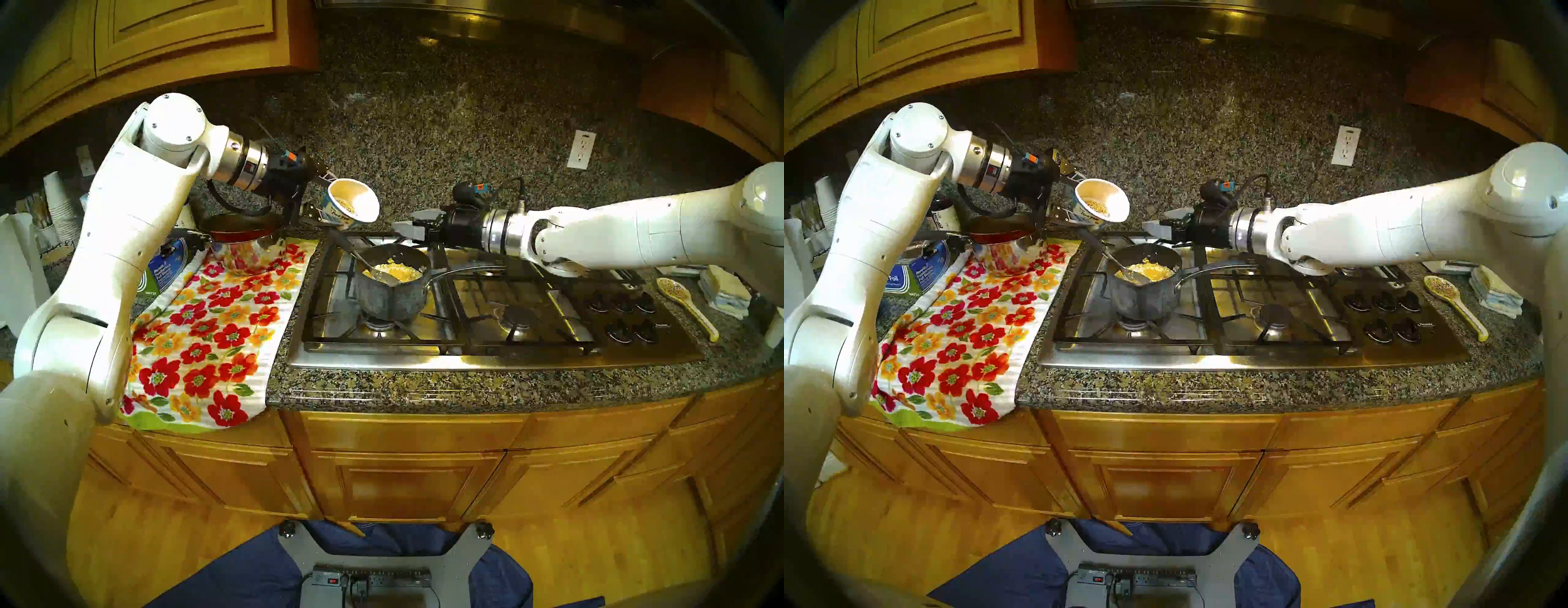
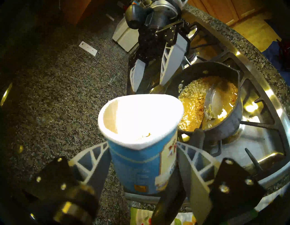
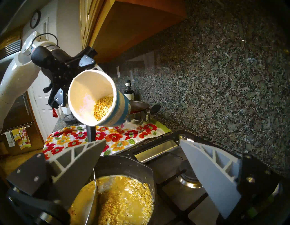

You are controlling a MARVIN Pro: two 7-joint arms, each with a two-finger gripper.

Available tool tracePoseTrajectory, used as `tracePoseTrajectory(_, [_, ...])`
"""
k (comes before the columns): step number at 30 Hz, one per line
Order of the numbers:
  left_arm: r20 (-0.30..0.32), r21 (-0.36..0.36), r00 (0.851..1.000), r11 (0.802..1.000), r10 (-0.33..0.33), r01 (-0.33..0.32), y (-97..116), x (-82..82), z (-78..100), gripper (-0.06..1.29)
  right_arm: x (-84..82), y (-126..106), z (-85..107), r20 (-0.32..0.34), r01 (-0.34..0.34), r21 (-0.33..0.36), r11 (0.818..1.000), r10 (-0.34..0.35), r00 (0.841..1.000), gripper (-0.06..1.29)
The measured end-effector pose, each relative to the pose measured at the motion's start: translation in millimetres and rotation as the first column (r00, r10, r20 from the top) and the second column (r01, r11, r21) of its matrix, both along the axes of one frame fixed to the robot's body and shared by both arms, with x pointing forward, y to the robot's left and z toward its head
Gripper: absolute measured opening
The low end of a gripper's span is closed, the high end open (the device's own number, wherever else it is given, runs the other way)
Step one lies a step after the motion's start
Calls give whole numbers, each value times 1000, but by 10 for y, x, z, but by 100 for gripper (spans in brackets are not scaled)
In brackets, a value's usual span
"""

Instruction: Pour oats into pot and stir with a spoon

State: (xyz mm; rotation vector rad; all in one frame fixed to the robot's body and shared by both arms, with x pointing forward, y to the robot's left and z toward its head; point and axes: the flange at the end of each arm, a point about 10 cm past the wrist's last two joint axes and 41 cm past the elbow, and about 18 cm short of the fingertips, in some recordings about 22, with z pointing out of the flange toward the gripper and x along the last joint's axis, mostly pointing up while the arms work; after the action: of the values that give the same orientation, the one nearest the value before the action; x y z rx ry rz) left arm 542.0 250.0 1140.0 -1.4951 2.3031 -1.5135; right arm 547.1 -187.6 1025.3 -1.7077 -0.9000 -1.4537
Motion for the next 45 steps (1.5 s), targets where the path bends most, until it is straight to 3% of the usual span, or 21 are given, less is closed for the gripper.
tracePoseTrajectory(19, [116,94,992,995,-42,32,-257,-53,-112,75,0,0,0,0,0,0,1000,0,1000,122])
tracePoseTrajectory(45, [299,247,946,968,-122,47,-400,-249,-152,74,0,0,0,0,0,0,1000,0,1000,122])
